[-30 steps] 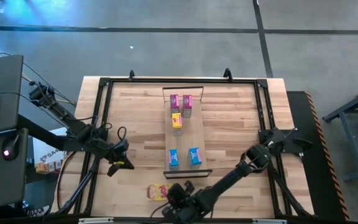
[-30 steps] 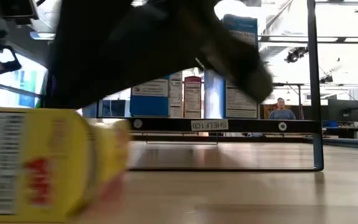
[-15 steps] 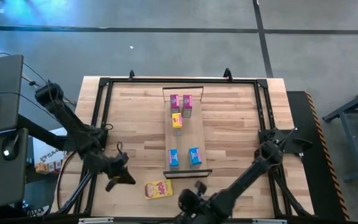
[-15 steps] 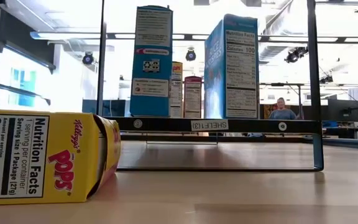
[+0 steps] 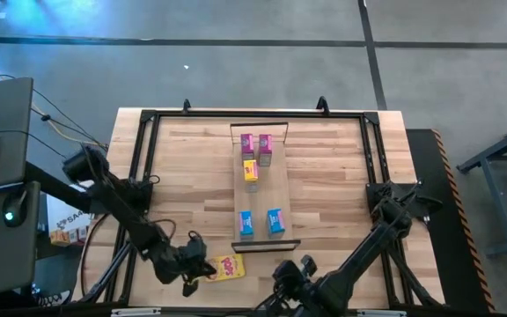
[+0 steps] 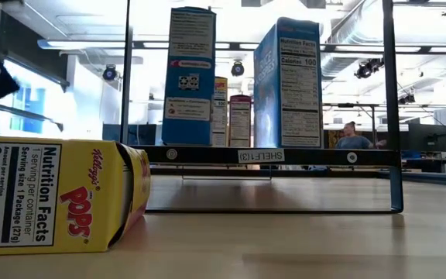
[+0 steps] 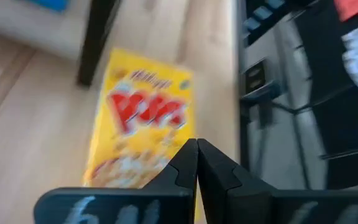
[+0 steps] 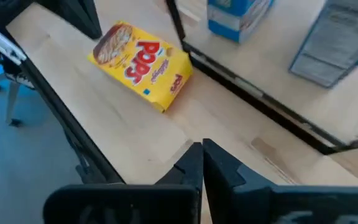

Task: Stack cereal on shelf
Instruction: Put the yellow cereal box on the shelf aligned with the other yellow cereal box

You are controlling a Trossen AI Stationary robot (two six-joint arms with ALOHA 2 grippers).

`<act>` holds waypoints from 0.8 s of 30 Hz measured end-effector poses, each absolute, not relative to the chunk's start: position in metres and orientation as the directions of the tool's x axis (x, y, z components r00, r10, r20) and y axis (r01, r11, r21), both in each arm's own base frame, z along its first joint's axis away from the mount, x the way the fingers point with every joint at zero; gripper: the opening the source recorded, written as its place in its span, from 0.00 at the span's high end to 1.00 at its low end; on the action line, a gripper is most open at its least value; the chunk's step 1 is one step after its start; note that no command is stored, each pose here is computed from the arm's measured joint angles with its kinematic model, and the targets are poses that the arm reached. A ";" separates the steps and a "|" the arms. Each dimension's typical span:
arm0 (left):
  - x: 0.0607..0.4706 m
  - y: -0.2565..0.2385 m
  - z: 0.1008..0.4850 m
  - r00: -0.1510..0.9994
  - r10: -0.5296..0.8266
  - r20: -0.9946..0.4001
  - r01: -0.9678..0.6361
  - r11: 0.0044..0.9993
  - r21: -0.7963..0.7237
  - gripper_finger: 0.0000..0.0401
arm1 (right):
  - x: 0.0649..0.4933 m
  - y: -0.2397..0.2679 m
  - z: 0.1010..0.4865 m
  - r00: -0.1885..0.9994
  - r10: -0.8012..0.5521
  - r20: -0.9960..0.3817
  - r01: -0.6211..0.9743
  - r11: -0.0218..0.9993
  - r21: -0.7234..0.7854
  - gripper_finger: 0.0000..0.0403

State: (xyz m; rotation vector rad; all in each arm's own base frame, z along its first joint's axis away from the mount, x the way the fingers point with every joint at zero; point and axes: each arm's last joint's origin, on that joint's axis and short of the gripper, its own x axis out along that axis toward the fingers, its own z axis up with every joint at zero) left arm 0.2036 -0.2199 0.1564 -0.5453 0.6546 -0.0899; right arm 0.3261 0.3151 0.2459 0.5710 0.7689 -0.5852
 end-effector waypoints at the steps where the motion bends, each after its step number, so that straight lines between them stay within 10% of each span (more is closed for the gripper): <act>1: 0.204 -0.220 0.152 0.783 -0.231 -0.577 -0.111 0.861 -0.496 1.00 | 0.324 0.313 0.249 0.578 -0.277 -0.768 0.672 0.695 0.256 1.00; 16: 0.167 -0.206 0.149 0.579 -0.128 -0.805 -0.292 0.889 -0.351 1.00 | 0.273 0.294 0.287 0.500 -0.435 -0.749 0.771 0.617 0.157 1.00; 24: 0.129 -0.159 0.171 0.459 0.152 -0.875 -0.494 0.862 -0.110 1.00 | 0.271 0.291 0.288 0.493 -0.469 -0.733 0.788 0.599 0.147 1.00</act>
